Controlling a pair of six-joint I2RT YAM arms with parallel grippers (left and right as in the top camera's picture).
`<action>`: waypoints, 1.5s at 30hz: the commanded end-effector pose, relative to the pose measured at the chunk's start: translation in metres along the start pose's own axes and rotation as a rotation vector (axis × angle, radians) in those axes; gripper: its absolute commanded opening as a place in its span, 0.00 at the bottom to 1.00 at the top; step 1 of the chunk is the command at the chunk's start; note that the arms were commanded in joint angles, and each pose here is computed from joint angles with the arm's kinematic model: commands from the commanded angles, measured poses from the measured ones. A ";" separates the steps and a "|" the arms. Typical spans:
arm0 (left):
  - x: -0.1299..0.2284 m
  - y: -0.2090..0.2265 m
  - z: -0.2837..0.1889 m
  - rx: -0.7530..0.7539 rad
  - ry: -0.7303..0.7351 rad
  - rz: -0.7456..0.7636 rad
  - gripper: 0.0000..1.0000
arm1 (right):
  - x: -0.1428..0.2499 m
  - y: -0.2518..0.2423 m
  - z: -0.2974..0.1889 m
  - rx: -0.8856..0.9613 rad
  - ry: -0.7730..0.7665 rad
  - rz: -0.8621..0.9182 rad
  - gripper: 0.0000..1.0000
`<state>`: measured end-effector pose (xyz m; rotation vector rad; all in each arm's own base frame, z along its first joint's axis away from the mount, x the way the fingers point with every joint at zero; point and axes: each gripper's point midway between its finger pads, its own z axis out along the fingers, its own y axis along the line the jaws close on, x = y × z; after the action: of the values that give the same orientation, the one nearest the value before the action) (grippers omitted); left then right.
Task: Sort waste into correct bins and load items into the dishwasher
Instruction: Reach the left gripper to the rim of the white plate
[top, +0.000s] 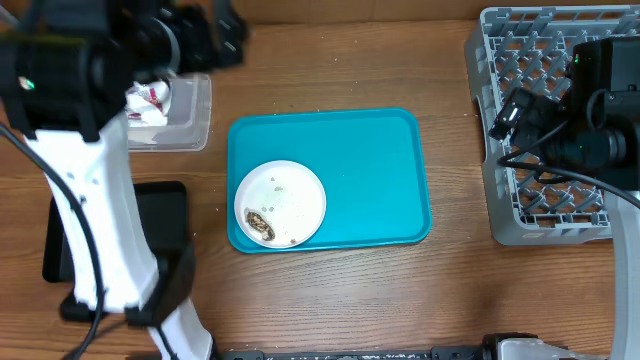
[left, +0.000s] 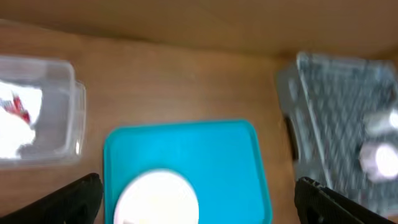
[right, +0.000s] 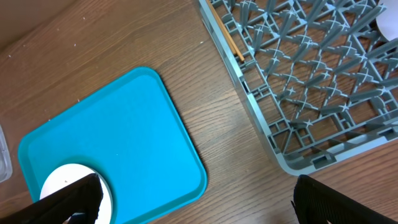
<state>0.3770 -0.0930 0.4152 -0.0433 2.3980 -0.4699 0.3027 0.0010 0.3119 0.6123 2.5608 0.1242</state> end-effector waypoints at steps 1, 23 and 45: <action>0.035 0.003 0.009 -0.124 0.100 0.041 1.00 | -0.002 -0.001 -0.003 0.001 -0.015 0.008 1.00; 0.225 -0.031 0.171 -0.172 0.551 -0.129 0.88 | -0.002 -0.001 -0.003 0.001 -0.015 0.008 1.00; 0.280 0.010 0.242 -0.424 0.341 0.015 0.72 | -0.002 -0.001 -0.003 0.001 -0.015 0.008 1.00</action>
<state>0.3106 -0.2132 0.0771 -0.1695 2.8215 -0.0463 0.3026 0.0011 0.3118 0.6126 2.5614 0.1238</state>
